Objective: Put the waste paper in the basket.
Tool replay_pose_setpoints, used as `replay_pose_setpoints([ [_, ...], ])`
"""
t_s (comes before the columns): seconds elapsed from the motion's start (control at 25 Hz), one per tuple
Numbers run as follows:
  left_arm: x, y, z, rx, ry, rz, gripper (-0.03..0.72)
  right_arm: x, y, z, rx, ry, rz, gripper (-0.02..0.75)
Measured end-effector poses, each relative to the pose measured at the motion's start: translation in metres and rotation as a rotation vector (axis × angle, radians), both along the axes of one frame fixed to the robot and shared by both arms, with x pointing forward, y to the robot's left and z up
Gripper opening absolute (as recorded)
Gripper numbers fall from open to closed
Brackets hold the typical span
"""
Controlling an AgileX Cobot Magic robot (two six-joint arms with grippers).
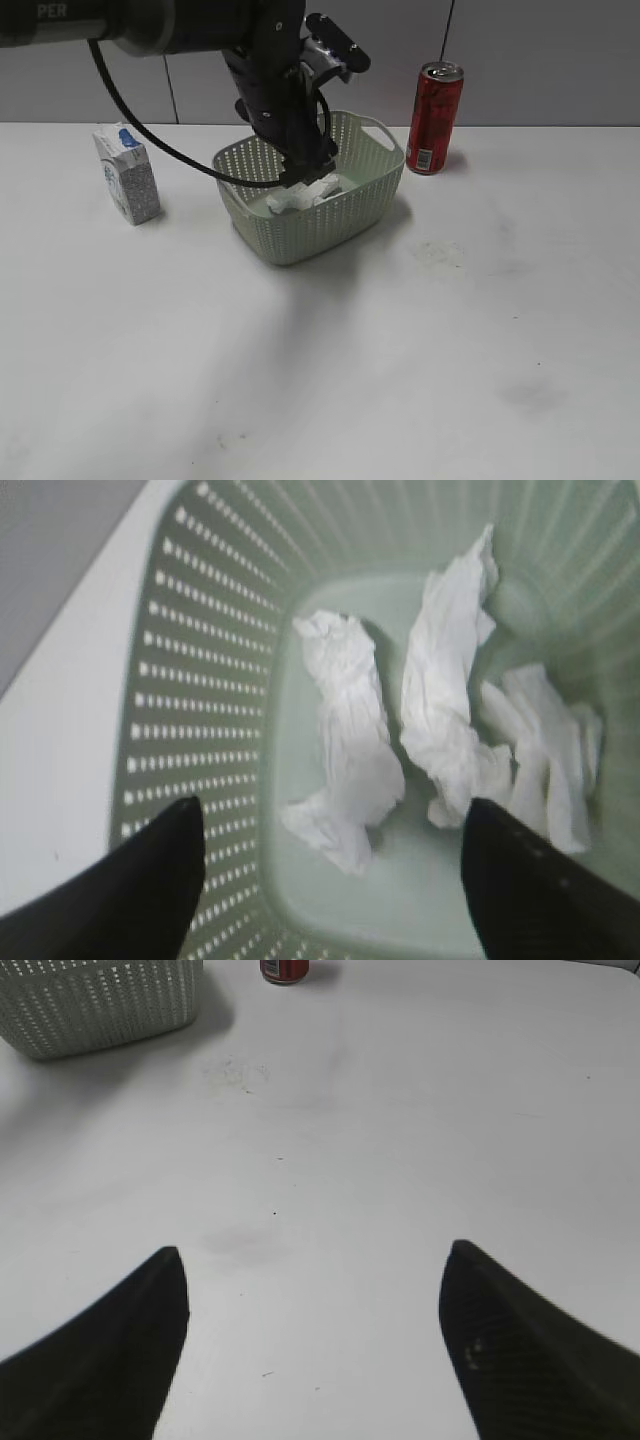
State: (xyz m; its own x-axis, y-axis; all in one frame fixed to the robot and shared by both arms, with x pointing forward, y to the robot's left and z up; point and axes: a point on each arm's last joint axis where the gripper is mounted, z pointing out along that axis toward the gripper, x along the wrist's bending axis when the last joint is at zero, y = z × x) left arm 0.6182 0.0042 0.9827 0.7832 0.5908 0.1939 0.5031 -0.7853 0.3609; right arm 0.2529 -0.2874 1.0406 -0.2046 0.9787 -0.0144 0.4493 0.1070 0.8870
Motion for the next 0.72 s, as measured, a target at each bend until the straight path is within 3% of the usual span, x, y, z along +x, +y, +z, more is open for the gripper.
replay_pose_setpoints([
  [0.2,-0.011,0.023,0.027,0.062,0.094,0.073,0.594,0.0,0.0,0.0,0.0,0.0,0.0,0.589],
  [0.32,-0.013,0.045,0.053,0.055,0.119,0.14,0.593,0.0,0.0,0.0,0.0,0.0,0.0,0.589],
  [0.56,-0.005,0.099,0.09,-0.1,0.165,0.311,0.589,0.0,0.0,0.0,0.0,0.0,0.0,0.589],
  [0.72,-0.006,0.138,0.111,-0.144,0.147,0.403,0.589,0.0,0.0,0.0,0.0,0.0,0.0,0.589],
])
